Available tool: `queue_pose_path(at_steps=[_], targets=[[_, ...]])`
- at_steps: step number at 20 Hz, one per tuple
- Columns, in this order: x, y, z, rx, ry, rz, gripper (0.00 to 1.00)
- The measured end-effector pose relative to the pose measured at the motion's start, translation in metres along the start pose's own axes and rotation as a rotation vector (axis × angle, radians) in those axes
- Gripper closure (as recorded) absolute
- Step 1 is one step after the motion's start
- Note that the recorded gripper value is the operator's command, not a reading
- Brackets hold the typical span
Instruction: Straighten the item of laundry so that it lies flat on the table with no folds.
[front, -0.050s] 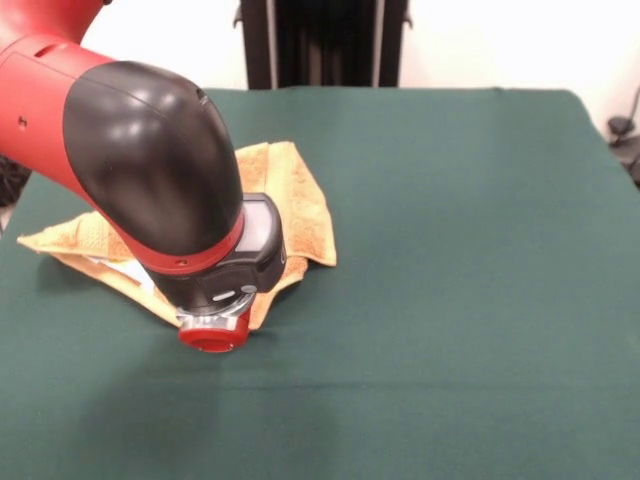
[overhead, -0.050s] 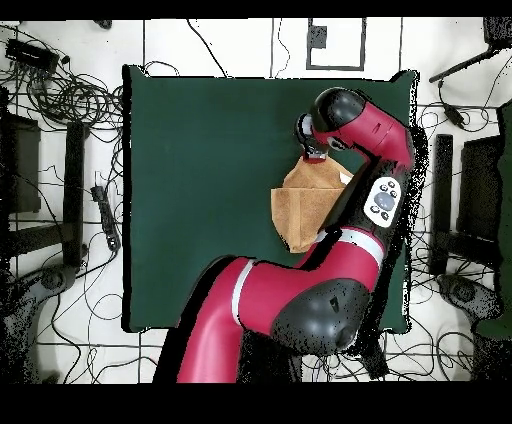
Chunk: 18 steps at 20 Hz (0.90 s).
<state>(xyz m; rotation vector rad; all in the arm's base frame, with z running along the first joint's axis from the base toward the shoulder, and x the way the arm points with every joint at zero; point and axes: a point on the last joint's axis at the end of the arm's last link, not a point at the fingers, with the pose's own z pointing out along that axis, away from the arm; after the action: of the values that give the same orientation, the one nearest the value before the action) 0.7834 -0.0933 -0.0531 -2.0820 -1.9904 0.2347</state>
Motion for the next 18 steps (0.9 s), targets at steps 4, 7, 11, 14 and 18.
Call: queue_pose_path(at_steps=[4, 7, 11, 14, 18], targets=[[0.000, -0.001, 0.000, 0.000, 0.002, 0.003, 1.00], [-0.001, -0.002, -0.001, -0.005, 0.006, 0.011, 1.00], [0.000, -0.005, -0.001, -0.013, 0.010, 0.023, 1.00], [0.000, -0.010, -0.004, -0.040, 0.008, 0.045, 1.00], [0.003, -0.017, -0.005, -0.098, -0.016, 0.073, 0.00]])
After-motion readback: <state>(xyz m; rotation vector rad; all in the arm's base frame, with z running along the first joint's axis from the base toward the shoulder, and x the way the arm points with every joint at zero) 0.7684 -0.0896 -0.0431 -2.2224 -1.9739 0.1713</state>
